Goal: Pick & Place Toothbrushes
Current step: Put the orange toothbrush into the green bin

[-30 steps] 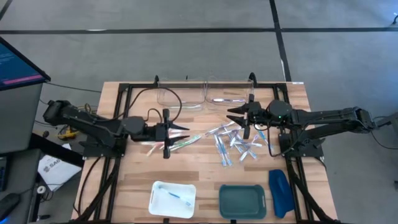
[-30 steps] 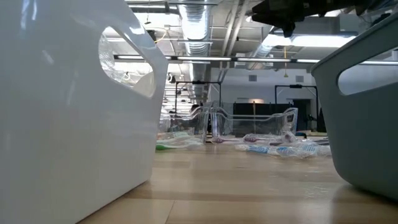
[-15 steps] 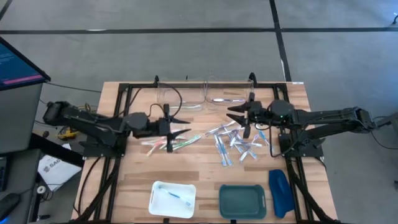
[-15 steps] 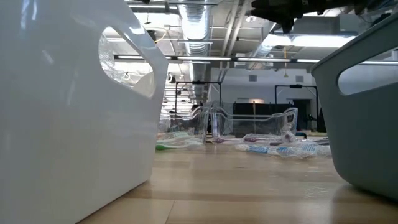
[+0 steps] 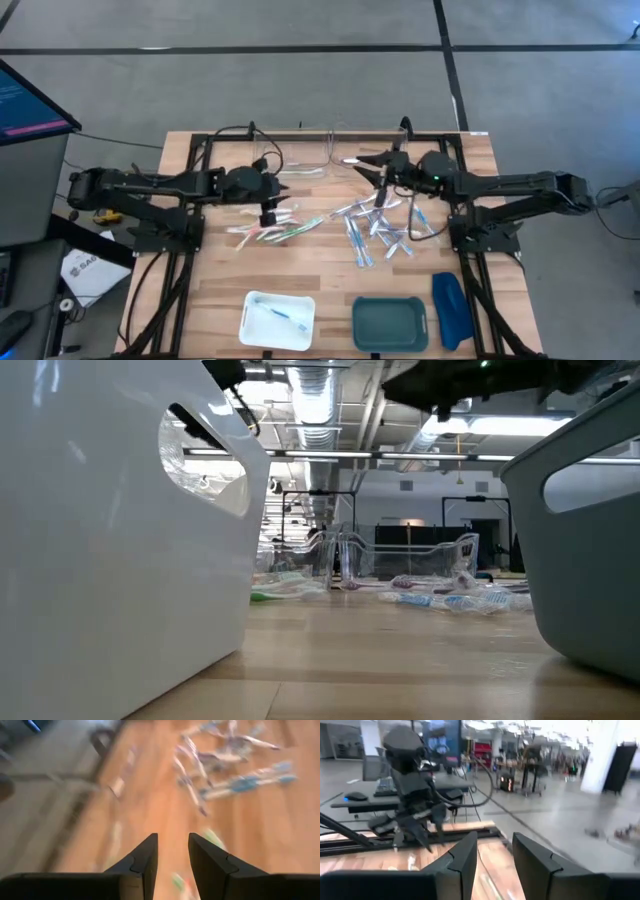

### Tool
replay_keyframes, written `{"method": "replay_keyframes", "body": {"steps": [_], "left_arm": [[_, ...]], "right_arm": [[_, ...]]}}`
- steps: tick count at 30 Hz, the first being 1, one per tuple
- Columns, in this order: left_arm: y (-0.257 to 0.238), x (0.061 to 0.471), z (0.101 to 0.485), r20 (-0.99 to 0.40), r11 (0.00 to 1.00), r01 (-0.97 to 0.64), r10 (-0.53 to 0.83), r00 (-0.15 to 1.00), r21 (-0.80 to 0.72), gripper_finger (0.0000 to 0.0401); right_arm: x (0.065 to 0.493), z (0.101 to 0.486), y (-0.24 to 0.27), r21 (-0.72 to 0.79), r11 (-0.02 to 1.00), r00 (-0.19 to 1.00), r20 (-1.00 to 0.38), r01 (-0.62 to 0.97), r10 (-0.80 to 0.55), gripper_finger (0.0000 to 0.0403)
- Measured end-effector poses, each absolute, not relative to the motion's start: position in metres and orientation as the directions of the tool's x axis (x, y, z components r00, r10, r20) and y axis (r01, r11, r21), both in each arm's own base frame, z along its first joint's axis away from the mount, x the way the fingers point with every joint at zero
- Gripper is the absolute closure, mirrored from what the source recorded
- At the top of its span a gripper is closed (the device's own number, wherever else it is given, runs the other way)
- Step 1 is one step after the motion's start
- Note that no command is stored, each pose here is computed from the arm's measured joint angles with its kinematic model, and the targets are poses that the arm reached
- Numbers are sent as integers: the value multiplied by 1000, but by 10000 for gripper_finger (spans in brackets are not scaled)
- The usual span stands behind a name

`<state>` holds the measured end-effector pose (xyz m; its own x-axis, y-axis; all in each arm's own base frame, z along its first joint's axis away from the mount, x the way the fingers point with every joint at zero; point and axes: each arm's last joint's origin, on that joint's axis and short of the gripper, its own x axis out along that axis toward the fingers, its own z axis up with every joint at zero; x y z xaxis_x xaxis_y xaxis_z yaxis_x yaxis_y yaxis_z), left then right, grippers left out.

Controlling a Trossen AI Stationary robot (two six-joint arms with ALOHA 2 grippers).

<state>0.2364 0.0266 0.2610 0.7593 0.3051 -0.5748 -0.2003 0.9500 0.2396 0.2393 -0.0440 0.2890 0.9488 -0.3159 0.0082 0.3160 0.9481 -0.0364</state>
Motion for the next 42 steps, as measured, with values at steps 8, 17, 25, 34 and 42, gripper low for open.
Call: {"method": "replay_keyframes", "body": {"steps": [8,17,25,34,42], "left_arm": [[18,231,249,-729,983,-184,138,671,17,297],[8,243,200,-914,968,-241,32,406,-73,297],[6,248,187,-934,962,-264,35,355,-65,297],[3,250,184,-937,962,-270,53,345,-44,297],[5,255,167,-958,971,-240,73,278,5,297]], "right_arm": [[259,288,-51,15,945,937,-130,328,-324,284],[264,309,-46,18,951,935,-188,308,-300,284],[263,317,-44,-29,955,945,-140,294,-295,284],[262,317,-52,-48,946,935,-141,322,-325,284],[262,314,-50,-36,948,933,-170,315,-317,285]]}}
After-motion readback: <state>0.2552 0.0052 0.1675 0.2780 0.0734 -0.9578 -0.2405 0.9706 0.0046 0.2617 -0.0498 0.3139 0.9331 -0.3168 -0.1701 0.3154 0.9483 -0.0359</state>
